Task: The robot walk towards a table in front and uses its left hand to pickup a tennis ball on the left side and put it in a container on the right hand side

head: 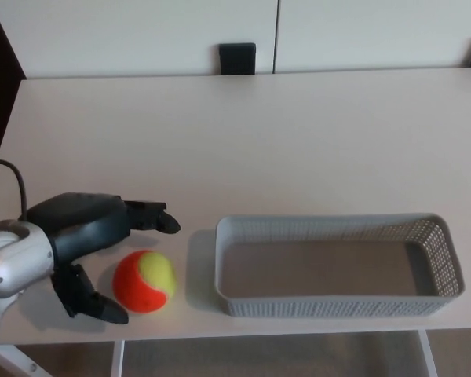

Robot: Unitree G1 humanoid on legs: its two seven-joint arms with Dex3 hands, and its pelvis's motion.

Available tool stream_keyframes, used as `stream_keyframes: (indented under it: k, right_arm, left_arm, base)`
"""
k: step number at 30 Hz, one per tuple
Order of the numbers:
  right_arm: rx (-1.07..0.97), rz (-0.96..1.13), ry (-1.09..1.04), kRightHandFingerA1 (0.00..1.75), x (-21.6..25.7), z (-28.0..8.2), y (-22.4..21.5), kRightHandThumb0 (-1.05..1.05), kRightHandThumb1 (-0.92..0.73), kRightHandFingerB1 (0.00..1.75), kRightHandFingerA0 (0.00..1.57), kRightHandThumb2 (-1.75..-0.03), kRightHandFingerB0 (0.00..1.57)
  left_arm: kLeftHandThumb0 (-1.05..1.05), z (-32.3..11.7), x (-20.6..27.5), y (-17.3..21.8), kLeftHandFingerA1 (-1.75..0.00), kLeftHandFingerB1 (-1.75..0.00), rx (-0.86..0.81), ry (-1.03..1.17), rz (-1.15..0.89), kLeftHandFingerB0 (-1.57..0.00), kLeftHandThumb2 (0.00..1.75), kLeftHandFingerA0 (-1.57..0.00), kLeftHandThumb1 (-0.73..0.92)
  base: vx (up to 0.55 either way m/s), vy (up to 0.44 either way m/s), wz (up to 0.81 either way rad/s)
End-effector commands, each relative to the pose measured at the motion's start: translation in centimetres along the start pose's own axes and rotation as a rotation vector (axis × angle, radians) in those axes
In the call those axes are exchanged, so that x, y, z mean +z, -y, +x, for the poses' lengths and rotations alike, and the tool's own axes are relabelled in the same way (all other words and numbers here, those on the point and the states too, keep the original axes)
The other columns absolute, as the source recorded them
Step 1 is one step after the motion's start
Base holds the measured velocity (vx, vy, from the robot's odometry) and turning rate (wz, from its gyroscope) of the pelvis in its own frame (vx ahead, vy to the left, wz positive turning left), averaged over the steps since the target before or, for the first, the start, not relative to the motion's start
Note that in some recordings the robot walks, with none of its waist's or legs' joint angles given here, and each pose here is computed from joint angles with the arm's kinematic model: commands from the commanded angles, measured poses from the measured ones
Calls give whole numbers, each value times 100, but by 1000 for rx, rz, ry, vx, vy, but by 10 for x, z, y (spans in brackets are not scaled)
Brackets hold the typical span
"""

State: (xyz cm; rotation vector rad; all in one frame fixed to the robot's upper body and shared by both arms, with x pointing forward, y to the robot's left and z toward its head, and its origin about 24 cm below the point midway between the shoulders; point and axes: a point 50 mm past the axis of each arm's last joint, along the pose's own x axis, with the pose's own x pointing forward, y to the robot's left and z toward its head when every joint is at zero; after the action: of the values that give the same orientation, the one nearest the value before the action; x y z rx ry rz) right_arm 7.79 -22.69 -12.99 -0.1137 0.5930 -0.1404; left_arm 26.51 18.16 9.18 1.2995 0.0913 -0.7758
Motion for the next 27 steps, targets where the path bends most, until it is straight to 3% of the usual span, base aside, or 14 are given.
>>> stream_keyframes:
  k: [1, 2, 16, 17, 18, 19, 20, 21, 22, 23, 27]
  right_arm:
    - [-5, 1, -15, 50, -2, -2, 6, -68, -87, 19, 5, -66, 0]
    - [-4, 2, -14, 51, -2, -2, 6, -75, -68, 29, 2, -102, 0]
    - [-15, 19, -2, 53, 3, 3, 5, -73, -66, 29, 6, -98, 0]
    - [-13, 25, -1, 52, 3, 3, 6, -74, -67, 29, 5, -99, 0]
    - [-11, 25, -3, 52, 3, 3, 6, -74, -67, 29, 5, -99, 0]
    - [-9, 33, 2, 53, 4, 4, 6, -74, -66, 29, 6, -99, 0]
    - [-10, 34, 4, 52, 5, 5, 6, -75, -67, 29, 5, -99, 0]
    - [-12, 31, 3, 52, 5, 6, 6, -75, -67, 29, 5, -99, 0]
    - [-12, 34, 5, 53, 6, 6, 5, -74, -66, 29, 5, -99, 0]
    - [-14, 38, 7, 53, 7, 7, 5, -74, -66, 30, 5, -98, 0]
    - [-16, 35, 13, 54, 8, 8, 5, -75, -66, 29, 6, -98, 0]
  left_arm:
    - [-33, 0, 2, 6, -53, -55, 22, -8, 8, -15, 77, -8, 5]
    - [-78, 1, 2, 8, -36, -43, 39, -3, 9, -27, 55, -25, 42]
    - [-71, 12, 5, 17, -34, -44, 84, 1, 10, -32, 54, -33, 42]
    - [-72, 13, 4, 18, -40, -49, 84, -2, 15, -32, 70, -32, 36]
    - [-72, 14, 3, 18, -40, -49, 86, 0, 20, -32, 70, -32, 36]
    - [-51, 15, 2, 16, -50, -48, 91, -3, 26, -21, 76, -35, 29]
    - [-46, 18, 0, 16, -44, -49, 104, -6, 14, -45, 62, -55, 36]
    - [-46, 20, -1, 16, -44, -49, 117, -7, -5, -45, 62, -55, 36]
    - [-26, 22, -2, 15, -49, -44, 138, 2, -9, -53, 54, -95, 44]
    - [-7, 24, -3, 15, -59, -42, 159, 11, -19, -64, 56, -124, 55]
    - [-4, 30, -10, 14, -57, -40, 177, 8, -39, -69, 55, -130, 58]
  base:
    - [0, 0, 0]
    - [0, 0, 0]
    - [0, 0, 0]
    - [0, 0, 0]
    - [0, 0, 0]
    - [0, 0, 0]
    - [0, 0, 0]
    - [0, 0, 0]
    - [0, 0, 0]
    - [0, 0, 0]
    - [0, 0, 0]
